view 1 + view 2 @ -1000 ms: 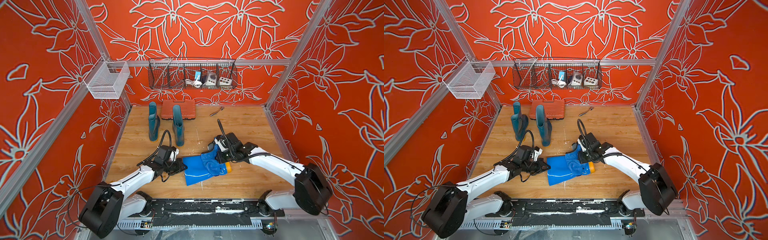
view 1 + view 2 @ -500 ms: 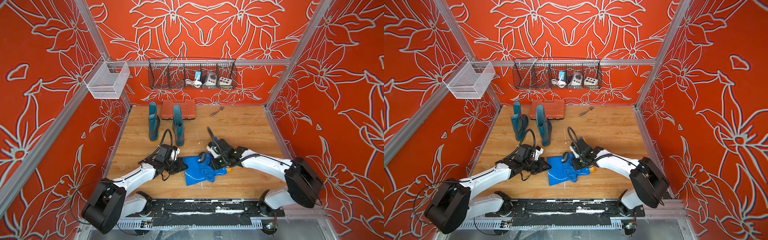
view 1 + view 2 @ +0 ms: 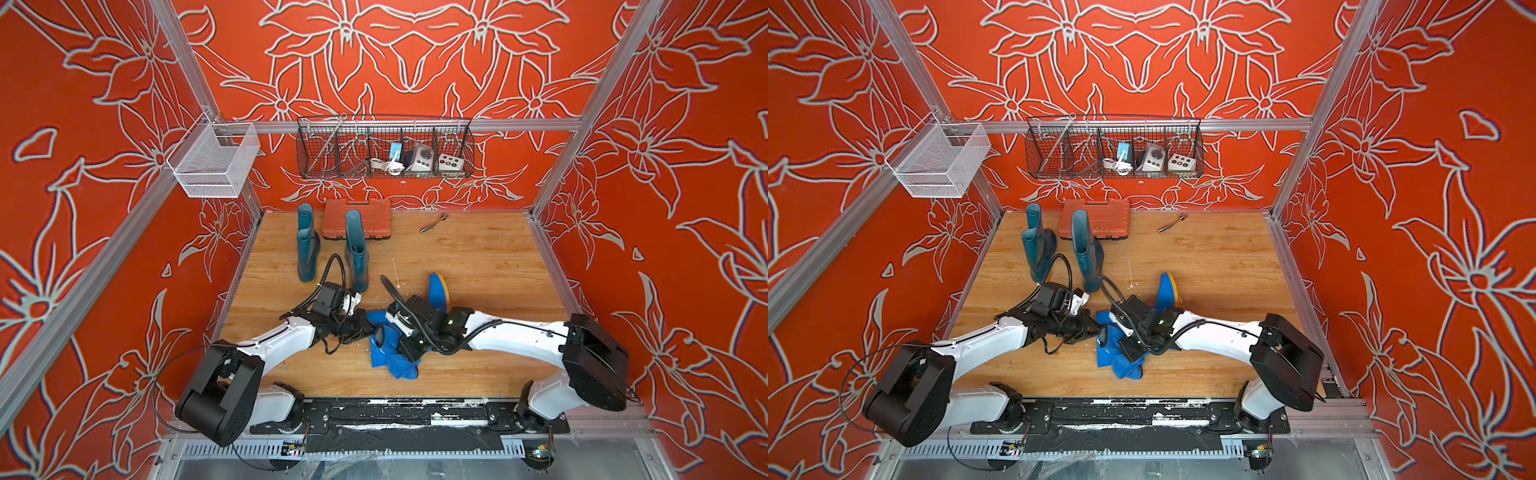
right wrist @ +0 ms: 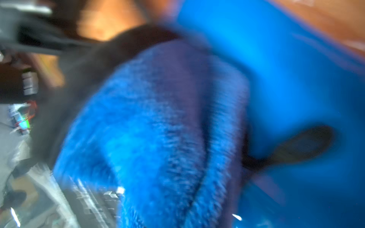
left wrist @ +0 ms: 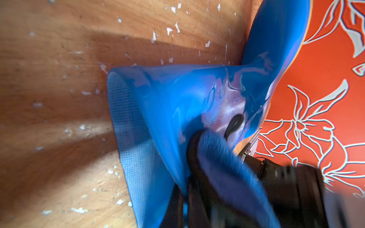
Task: Wipe the rubber boots with a cloth
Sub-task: Wipe the dirt off the rubber boot.
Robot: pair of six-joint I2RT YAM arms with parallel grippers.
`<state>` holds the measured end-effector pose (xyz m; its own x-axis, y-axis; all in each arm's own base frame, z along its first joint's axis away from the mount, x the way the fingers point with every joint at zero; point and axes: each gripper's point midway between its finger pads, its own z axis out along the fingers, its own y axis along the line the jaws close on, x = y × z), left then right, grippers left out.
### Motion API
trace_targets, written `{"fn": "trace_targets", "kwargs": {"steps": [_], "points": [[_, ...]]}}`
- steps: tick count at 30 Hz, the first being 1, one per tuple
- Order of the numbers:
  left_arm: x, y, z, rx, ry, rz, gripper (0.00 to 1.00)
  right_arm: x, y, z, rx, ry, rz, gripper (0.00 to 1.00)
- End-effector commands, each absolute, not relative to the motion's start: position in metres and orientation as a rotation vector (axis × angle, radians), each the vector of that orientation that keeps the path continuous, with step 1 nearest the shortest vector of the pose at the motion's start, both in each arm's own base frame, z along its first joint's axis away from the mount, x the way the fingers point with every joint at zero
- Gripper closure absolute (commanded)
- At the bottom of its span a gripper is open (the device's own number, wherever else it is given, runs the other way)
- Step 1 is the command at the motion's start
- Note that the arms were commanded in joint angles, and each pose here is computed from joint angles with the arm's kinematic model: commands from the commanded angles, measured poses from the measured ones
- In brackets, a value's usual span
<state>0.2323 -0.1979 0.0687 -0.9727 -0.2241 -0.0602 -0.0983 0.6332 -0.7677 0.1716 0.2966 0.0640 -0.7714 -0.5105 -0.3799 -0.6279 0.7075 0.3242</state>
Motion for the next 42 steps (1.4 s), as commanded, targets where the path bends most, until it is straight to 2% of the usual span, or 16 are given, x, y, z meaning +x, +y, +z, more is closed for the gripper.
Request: {"fn": "trace_targets", "kwargs": {"steps": [1, 4, 10, 13, 16, 19, 22, 27, 31, 33, 36, 40, 42], "points": [[0.24, -0.199, 0.08, -0.216, 2.661, -1.293, 1.0, 0.189, 0.224, 0.055, -0.726, 2.73, 0.512, 1.0], [0.241, -0.2, 0.082, -0.207, 2.658, -1.307, 1.0, 0.184, 0.228, 0.069, -0.766, 2.676, 0.553, 1.0], [0.247, -0.202, 0.081, -0.219, 2.655, -1.32, 1.0, 0.128, 0.345, 0.08, -1.22, 2.505, 0.649, 1.0], [0.247, -0.202, 0.08, -0.223, 2.661, -1.318, 1.0, 0.112, 0.367, 0.07, -1.311, 2.511, 0.645, 1.0], [0.246, -0.2, 0.078, -0.217, 2.67, -1.311, 1.0, 0.128, 0.32, 0.055, -1.18, 2.633, 0.485, 1.0], [0.246, -0.198, 0.076, -0.209, 2.675, -1.306, 1.0, 0.15, 0.237, 0.044, -0.838, 2.852, 0.399, 1.0], [0.246, -0.197, 0.074, -0.219, 2.677, -1.304, 1.0, 0.159, 0.196, 0.069, -0.672, 2.857, 0.416, 1.0], [0.247, -0.197, 0.061, -0.312, 2.634, -1.335, 0.83, 0.179, 0.221, 0.116, -0.687, 2.755, 0.53, 1.0], [0.246, -0.199, 0.05, -0.393, 2.613, -1.4, 0.63, 0.209, 0.23, 0.11, -0.684, 2.764, 0.479, 1.0], [0.243, -0.202, 0.046, -0.398, 2.622, -1.416, 0.56, 0.219, 0.24, 0.106, -0.684, 2.762, 0.509, 1.0], [0.24, -0.211, 0.042, -0.382, 2.623, -1.436, 0.53, 0.225, 0.272, 0.104, -0.731, 2.75, 0.61, 1.0], [0.241, -0.227, 0.037, -0.391, 2.615, -1.457, 0.53, 0.218, 0.326, 0.102, -0.944, 2.686, 0.61, 1.0], [0.24, -0.236, 0.034, -0.38, 2.619, -1.457, 0.54, 0.221, 0.339, 0.097, -0.959, 2.69, 0.636, 1.0]]}}
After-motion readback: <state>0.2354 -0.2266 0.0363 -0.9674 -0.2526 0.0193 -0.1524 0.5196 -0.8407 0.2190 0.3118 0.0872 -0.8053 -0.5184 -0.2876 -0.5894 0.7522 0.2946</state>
